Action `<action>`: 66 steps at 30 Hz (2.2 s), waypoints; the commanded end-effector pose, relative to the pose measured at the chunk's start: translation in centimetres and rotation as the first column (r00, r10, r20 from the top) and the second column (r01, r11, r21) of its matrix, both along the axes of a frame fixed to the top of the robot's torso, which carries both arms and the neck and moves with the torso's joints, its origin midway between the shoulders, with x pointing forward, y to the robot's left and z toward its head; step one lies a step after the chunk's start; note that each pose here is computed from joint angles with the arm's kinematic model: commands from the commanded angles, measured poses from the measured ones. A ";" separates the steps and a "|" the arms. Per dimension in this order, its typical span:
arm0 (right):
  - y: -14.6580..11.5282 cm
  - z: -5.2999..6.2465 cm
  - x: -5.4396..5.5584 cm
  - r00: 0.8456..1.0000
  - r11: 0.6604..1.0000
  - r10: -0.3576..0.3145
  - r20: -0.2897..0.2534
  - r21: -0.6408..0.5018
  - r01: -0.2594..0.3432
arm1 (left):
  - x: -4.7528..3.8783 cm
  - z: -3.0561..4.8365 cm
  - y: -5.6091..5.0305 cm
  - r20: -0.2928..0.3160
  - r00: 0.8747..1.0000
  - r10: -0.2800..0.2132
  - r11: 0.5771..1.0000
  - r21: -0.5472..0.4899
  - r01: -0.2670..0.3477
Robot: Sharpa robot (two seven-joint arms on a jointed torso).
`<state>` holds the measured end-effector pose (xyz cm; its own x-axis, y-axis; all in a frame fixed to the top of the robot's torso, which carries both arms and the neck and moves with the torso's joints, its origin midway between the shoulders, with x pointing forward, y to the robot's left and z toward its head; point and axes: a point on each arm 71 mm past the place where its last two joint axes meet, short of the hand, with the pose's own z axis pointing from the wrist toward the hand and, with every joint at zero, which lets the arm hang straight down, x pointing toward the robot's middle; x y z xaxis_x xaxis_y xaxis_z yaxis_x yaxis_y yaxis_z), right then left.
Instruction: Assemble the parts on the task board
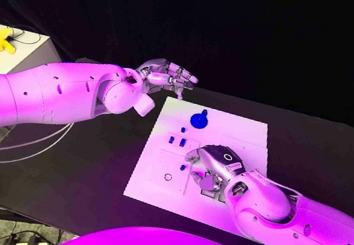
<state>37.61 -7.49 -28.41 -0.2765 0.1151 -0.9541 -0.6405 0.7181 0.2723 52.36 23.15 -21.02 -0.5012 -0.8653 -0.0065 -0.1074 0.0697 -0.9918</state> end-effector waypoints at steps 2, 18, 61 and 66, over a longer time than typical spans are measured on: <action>-1.3 1.6 0.5 0.999 0.999 -0.039 0.005 0.026 0.038 | -0.08 0.10 -0.2 -0.002 1.000 -0.020 1.000 -0.010 0.020; -8.2 5.1 5.4 0.998 0.995 -0.055 -0.017 -0.084 0.053 | -0.60 0.35 0.4 0.008 1.000 -0.025 1.000 -0.018 0.025; -7.9 3.3 6.5 0.994 0.988 -0.089 -0.056 -0.129 0.081 | -0.69 0.35 0.5 0.004 1.000 -0.025 1.000 -0.017 0.025; -8.0 3.3 6.7 0.991 0.987 -0.123 -0.048 -0.113 0.117 | -0.67 0.33 0.5 0.003 1.000 -0.025 1.000 -0.016 0.025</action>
